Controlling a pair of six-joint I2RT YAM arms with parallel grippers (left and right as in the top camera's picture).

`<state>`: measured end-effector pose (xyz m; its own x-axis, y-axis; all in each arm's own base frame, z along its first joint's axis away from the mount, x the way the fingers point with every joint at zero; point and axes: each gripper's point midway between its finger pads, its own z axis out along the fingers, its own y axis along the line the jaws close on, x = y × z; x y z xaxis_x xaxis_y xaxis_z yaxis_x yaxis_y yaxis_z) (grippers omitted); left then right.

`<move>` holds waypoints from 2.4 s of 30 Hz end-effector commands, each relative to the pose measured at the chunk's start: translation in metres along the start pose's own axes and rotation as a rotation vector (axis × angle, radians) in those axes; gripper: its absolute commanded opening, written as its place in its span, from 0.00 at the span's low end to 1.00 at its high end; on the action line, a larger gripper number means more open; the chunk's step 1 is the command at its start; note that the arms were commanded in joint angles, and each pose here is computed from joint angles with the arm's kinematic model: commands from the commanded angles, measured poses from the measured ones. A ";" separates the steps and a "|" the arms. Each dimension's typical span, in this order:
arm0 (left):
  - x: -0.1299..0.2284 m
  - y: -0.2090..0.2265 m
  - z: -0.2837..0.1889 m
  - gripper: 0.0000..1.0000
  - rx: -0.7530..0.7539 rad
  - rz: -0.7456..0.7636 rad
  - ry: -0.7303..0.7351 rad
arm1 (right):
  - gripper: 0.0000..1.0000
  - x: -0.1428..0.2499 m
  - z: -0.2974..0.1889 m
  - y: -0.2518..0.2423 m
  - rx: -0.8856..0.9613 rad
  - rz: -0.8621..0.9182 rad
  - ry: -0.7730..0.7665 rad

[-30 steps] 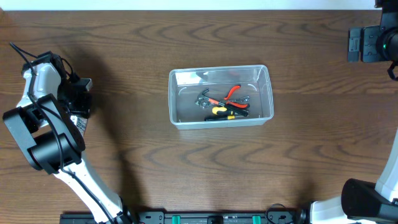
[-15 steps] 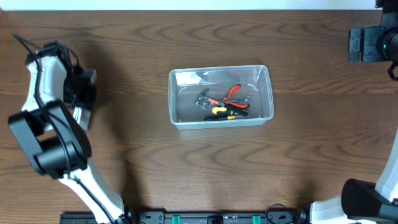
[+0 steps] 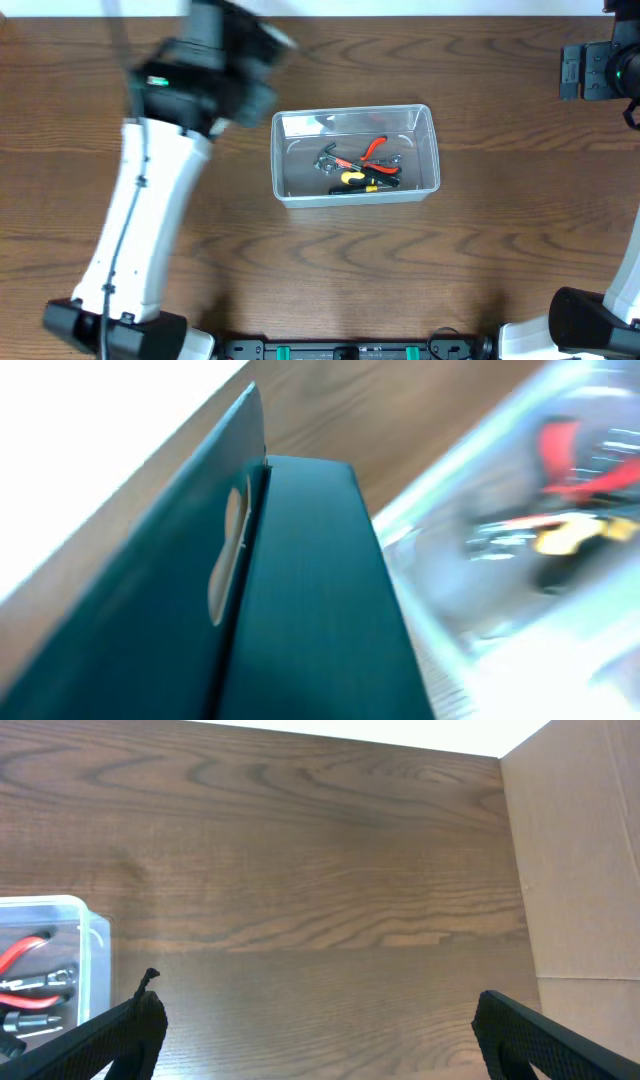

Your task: Pack container

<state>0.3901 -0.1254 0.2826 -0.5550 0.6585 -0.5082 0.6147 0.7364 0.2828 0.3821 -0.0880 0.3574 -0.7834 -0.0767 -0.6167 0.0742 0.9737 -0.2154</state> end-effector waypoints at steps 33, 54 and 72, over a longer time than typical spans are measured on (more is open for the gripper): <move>0.023 -0.201 0.156 0.44 0.551 0.311 0.269 | 0.99 0.005 0.011 0.000 -0.005 0.035 0.035; -0.017 -0.100 0.132 0.93 0.081 0.148 0.188 | 0.99 0.000 0.020 0.032 -0.129 0.008 0.035; 0.038 0.121 0.047 0.98 -0.253 -0.596 0.018 | 0.99 -0.041 0.150 0.159 -0.373 -0.102 0.018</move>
<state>0.4663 -0.0304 0.2615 -0.7610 0.1840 -0.6221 0.0998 0.9807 0.1679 0.5158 0.0323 0.2484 -0.7655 -0.1955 -0.6130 -0.2367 0.9715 -0.0142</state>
